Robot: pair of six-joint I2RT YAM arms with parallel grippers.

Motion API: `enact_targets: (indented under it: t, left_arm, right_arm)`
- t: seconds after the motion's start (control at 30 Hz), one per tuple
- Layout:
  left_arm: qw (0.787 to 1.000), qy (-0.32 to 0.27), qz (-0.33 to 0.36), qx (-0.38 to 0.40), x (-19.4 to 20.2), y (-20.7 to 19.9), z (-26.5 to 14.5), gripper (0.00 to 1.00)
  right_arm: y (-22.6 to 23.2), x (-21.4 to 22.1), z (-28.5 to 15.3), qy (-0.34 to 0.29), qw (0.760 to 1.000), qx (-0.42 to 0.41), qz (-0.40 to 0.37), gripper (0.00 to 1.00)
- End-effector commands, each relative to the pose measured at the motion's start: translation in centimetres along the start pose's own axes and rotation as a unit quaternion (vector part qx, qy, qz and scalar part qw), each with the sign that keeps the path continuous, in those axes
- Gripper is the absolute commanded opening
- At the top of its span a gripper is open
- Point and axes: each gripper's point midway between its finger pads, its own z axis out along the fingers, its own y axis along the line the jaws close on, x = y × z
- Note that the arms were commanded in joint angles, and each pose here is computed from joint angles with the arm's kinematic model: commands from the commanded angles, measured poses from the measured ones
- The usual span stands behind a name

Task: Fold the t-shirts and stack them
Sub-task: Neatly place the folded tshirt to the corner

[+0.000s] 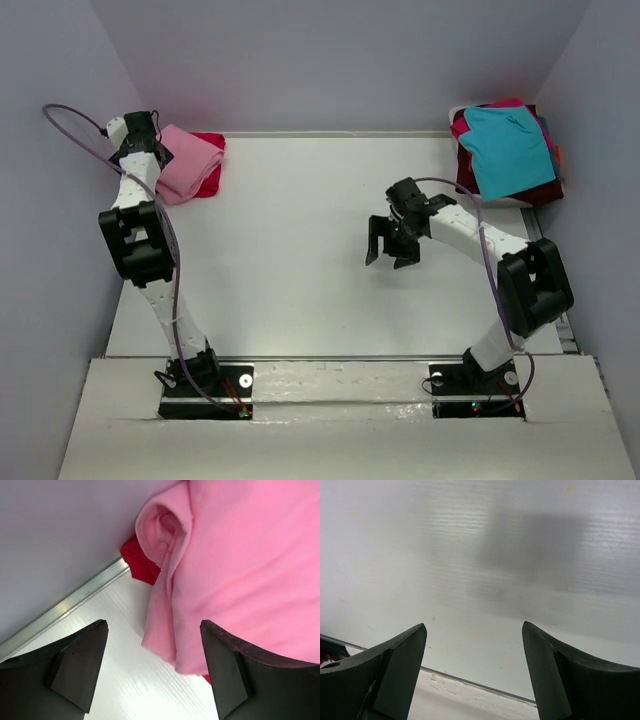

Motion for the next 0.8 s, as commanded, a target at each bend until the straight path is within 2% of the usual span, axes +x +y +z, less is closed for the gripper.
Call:
enact_targets:
  t: [0.0,0.1,0.23,0.37,0.57,0.6,0.77]
  left_arm:
    - [0.994,-0.089,-0.042,0.051,-8.1,0.3,-9.0,0.86]
    - [0.987,-0.112,-0.061,0.097,-10.0,0.3,-13.8,0.86]
    - [0.984,-0.092,-0.035,0.150,-8.1,-1.9,-17.3,0.86]
    - [0.976,-0.054,0.032,0.211,-2.8,-5.9,-21.6,0.86]
    - [0.951,-0.003,0.115,0.288,4.8,-10.3,-26.6,0.86]
    - [0.940,0.014,0.139,0.312,6.9,-11.5,-27.9,0.86]
    - [0.924,0.055,0.210,0.314,13.3,-11.8,-28.7,0.86]
  right_arm:
    - [2.6,-4.8,-4.8,-0.099,0.994,-0.023,-0.035,0.83]
    - [3.3,-6.2,-6.1,-0.122,0.991,-0.026,-0.047,0.85]
    - [4.4,-8.0,-7.9,-0.151,0.986,-0.031,-0.055,0.89]
    - [5.5,-9.8,-9.8,-0.186,0.980,-0.039,-0.056,1.00]
    - [6.5,-11.9,-11.5,-0.219,0.974,-0.040,-0.047,1.00]
    - [6.5,-12.0,-11.2,-0.215,0.975,-0.038,-0.046,1.00]
    - [6.9,-12.3,-10.6,-0.206,0.977,-0.044,-0.044,1.00]
